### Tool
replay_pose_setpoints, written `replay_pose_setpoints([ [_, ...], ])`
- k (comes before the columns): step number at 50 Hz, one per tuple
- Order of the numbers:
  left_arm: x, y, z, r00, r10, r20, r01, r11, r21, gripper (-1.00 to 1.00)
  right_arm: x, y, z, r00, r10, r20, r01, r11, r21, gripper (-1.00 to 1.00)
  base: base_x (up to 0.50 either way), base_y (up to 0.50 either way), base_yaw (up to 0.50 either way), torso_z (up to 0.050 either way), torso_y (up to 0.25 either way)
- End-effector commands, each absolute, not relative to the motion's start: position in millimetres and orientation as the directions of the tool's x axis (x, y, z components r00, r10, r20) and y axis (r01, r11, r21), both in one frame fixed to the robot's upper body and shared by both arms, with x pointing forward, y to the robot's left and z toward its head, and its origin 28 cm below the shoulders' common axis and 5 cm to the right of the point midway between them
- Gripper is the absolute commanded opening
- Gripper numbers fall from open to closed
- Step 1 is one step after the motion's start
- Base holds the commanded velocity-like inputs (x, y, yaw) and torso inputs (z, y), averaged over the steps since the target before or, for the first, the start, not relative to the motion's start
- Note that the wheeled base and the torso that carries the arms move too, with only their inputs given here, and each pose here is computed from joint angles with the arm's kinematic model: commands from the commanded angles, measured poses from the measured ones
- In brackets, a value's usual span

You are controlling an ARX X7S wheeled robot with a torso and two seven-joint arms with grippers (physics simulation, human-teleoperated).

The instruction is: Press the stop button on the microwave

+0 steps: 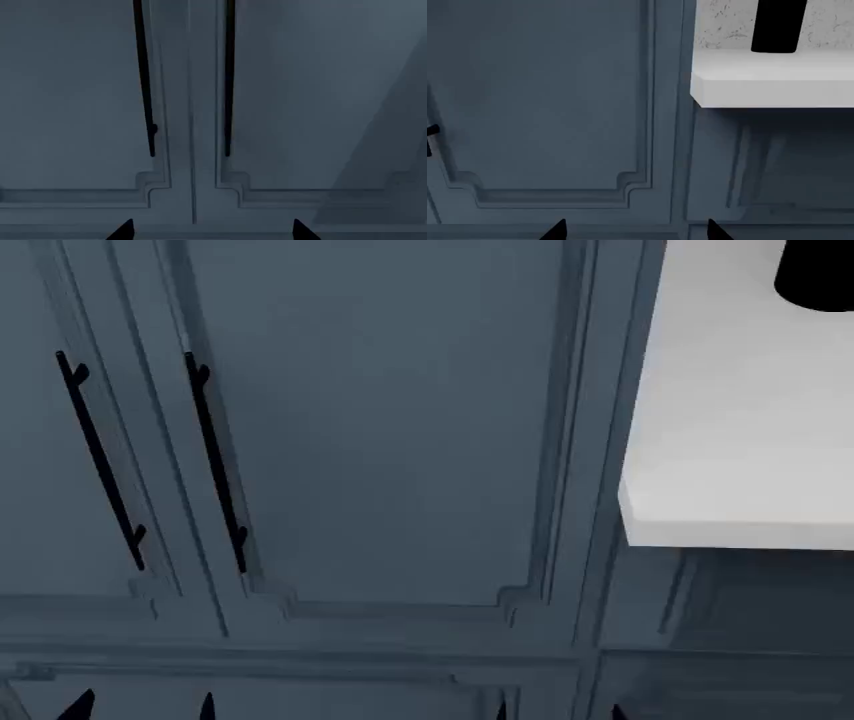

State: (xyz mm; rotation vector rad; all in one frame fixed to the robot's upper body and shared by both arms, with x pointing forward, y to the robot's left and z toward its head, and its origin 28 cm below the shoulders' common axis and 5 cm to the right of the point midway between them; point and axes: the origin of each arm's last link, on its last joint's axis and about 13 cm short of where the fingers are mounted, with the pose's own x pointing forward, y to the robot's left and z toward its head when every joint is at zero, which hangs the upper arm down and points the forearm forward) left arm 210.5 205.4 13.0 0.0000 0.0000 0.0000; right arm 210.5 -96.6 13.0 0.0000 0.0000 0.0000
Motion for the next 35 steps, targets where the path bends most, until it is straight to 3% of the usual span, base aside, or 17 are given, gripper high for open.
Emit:
replay_pose_setpoints([
  [1, 211, 205, 12, 1.000, 0.000, 0.000, 0.000, 1.000, 0.000, 1.00, 211, -96, 11, 1.000, 0.000, 0.000, 0.000, 1.000, 0.000, 1.00, 0.00, 0.00, 0.00, 0.000, 0.000],
  [12, 208, 213, 11, 1.000, 0.009, -0.027, -0.008, 0.999, 0.039, 1.00, 216, -91, 30, 0.999, 0.001, 0.041, 0.000, 1.000, -0.025, 1.00, 0.00, 0.00, 0.00, 0.000, 0.000],
  [21, 195, 245, -10, 0.980, 0.158, -0.124, -0.143, 0.982, 0.126, 1.00, 231, -81, 73, 0.989, 0.030, 0.146, -0.022, 0.998, -0.059, 1.00, 0.00, 0.00, 0.00, 0.000, 0.000],
  [29, 182, 285, -44, 0.909, 0.331, -0.253, -0.291, 0.939, 0.185, 1.00, 250, -78, 106, 0.976, 0.024, 0.218, -0.010, 0.998, -0.061, 1.00, 0.00, 0.00, 0.00, 0.000, 0.000],
  [35, 173, 329, -98, 0.790, 0.448, -0.418, -0.392, 0.894, 0.218, 1.00, 259, -77, 146, 0.946, 0.017, 0.322, 0.001, 0.999, -0.055, 1.00, 0.00, 0.00, 0.00, 0.000, 0.000],
])
